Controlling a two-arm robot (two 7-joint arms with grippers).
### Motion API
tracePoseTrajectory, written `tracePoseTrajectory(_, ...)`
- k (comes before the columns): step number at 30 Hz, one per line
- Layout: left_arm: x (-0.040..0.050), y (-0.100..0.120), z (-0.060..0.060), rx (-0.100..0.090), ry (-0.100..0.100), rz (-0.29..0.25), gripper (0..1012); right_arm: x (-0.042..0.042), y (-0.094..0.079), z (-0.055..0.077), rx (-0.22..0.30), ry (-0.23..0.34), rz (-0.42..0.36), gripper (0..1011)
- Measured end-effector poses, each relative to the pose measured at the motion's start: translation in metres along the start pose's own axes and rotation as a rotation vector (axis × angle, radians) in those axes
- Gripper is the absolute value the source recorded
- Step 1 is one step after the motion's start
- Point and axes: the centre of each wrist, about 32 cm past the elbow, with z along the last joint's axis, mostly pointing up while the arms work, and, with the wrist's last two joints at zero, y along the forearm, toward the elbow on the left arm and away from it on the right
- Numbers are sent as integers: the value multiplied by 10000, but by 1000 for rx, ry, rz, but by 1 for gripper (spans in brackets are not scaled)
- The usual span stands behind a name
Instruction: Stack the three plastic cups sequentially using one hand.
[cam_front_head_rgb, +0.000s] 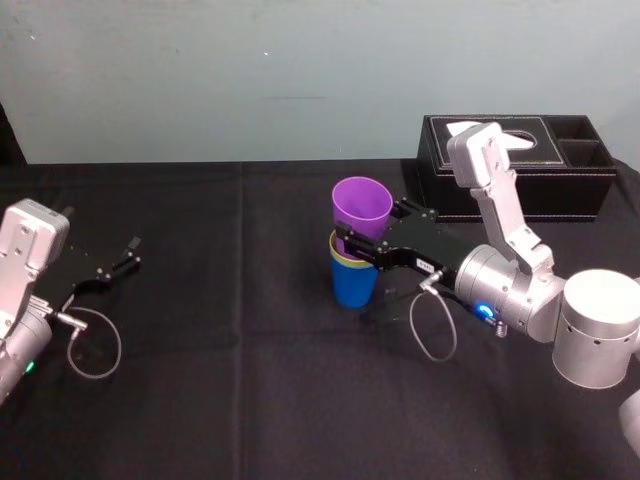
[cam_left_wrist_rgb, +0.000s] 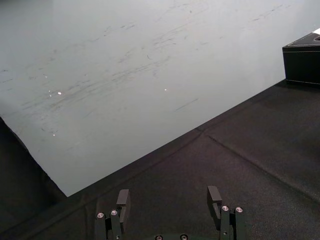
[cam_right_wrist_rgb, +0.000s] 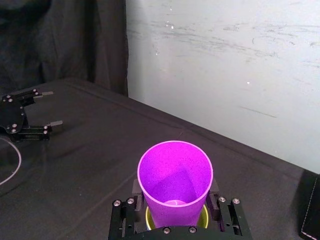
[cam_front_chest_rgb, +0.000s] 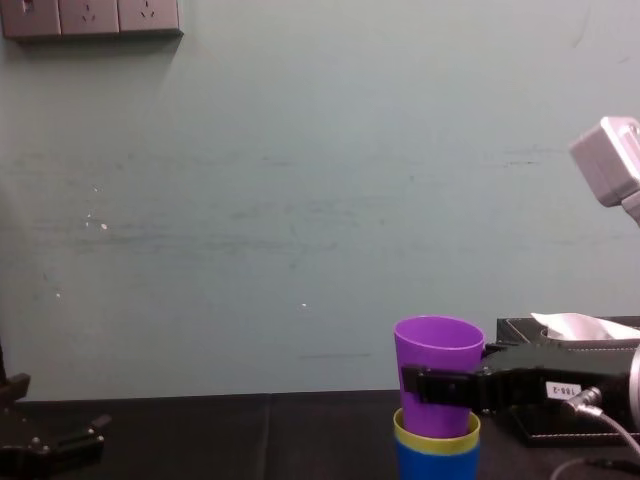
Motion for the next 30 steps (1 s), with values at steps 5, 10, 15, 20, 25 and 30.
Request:
tracePoseTrajectory(5, 0, 0, 0, 0, 0, 0, 1010, -3, 21, -34, -6, 1, 2, 751)
tracePoseTrajectory(10, 0, 0, 0, 0, 0, 0, 1010, 1, 32, -64, -12, 2, -1, 751)
tracePoseTrajectory(15, 0, 0, 0, 0, 0, 0, 1010, 3, 37, -77, -14, 4, -1, 751)
tracePoseTrajectory(20, 0, 0, 0, 0, 0, 0, 1010, 3, 36, -74, -14, 4, -1, 751)
tracePoseTrajectory(25, 0, 0, 0, 0, 0, 0, 1010, 3, 35, -71, -13, 3, -1, 751)
tracePoseTrajectory(30, 0, 0, 0, 0, 0, 0, 1010, 3, 34, -71, -13, 3, -2, 794)
